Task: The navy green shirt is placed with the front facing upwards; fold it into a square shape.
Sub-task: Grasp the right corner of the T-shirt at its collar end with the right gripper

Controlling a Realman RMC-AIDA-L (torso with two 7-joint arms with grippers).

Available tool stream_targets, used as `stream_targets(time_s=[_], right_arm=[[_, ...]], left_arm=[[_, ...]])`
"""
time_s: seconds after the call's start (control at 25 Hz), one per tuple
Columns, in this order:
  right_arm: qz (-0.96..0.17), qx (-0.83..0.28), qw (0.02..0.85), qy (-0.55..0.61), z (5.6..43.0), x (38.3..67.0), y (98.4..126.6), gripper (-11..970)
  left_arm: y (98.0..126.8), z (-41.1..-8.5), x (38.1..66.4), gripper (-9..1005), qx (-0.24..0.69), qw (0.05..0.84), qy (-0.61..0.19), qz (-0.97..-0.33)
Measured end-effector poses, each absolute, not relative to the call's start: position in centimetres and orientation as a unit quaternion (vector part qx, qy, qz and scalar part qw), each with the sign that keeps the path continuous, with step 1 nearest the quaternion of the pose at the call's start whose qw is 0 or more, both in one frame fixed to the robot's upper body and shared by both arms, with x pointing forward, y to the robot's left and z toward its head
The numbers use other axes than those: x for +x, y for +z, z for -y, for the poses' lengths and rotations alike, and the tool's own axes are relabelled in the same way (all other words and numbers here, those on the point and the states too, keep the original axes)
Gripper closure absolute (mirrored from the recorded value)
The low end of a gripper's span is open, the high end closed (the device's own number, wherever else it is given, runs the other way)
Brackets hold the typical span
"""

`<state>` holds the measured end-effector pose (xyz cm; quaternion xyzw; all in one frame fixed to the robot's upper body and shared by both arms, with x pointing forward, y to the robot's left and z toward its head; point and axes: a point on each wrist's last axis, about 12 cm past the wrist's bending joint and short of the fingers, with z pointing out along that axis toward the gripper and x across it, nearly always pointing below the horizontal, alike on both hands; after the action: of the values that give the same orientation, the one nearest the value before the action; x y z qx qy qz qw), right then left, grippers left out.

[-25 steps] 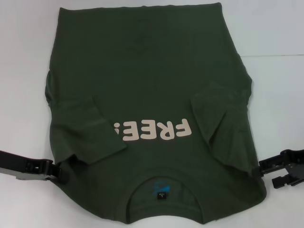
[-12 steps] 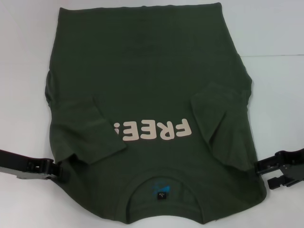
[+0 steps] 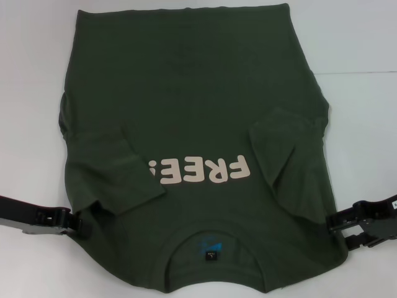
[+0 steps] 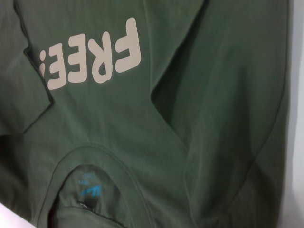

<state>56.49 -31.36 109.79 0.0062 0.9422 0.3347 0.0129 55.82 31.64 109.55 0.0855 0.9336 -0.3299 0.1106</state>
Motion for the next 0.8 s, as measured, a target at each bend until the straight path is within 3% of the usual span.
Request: stream_targets(time_s=[0.8], right_arm=[[-0.944, -0.006, 0.006, 0.331, 30.3, 56.4, 109.2, 90]], left_arm=[[109.5, -31.6, 55.7, 921, 0.085, 0.110, -0.332, -0.933]])
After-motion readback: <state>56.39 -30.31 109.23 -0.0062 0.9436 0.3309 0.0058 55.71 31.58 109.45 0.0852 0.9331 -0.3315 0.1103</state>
